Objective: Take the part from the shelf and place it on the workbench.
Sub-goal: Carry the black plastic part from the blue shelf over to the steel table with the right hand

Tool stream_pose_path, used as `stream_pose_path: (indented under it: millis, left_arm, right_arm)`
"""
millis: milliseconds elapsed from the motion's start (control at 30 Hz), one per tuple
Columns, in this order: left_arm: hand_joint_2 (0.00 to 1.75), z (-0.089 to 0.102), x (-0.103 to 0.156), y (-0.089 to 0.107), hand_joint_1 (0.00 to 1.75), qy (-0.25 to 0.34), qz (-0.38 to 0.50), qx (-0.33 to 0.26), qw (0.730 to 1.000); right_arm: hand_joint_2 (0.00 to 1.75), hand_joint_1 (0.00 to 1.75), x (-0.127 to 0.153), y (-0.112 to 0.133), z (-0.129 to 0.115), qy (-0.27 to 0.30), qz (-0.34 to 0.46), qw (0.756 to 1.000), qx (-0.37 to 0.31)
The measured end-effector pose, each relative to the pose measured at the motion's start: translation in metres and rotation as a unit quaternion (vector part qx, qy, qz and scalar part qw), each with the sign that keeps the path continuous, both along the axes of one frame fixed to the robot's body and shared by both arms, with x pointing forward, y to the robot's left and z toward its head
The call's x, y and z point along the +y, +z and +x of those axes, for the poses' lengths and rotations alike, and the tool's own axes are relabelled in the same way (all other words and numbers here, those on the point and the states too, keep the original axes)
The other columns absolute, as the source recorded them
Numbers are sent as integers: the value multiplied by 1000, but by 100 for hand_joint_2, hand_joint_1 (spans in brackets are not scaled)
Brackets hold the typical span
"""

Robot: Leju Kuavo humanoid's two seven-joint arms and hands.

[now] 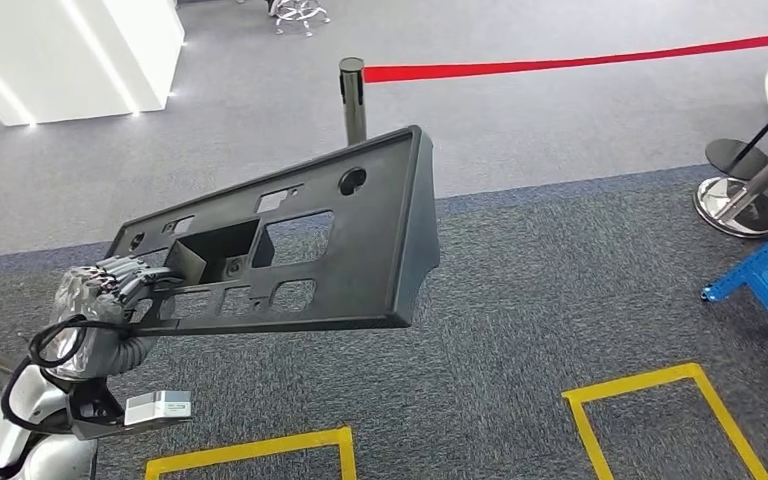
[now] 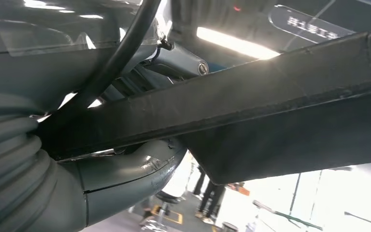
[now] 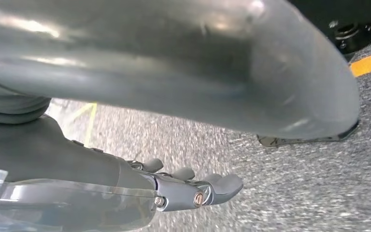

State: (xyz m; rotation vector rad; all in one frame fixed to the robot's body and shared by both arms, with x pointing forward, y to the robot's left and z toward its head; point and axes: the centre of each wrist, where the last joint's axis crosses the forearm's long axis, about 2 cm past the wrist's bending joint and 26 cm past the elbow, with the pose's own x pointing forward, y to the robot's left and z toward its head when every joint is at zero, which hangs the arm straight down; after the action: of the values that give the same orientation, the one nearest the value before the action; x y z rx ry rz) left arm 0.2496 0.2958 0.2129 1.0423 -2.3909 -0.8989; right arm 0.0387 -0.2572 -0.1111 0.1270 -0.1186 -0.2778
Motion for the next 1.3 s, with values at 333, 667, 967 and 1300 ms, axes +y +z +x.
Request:
stream_pose_path:
  millis: [333,667,967,1300]
  left_arm:
    - [175,3,-1,6,175,1,4,-11,1000]
    - [175,4,-2,7,175,0,3,-14,1000]
    - [175,4,-3,7,175,-1,3,-14,1000]
    - [175,3,-3,6,175,-1,-3,-18,1000]
  right_arm:
    - [0,0,3,1,3,-2,4,1000,-4]
    - [0,0,3,0,0,-4,4,1000,-5]
    - [0,0,4,0,-2,-6,4,1000,-3]
    - [0,0,6,1,3,-7,6,1000,-6]
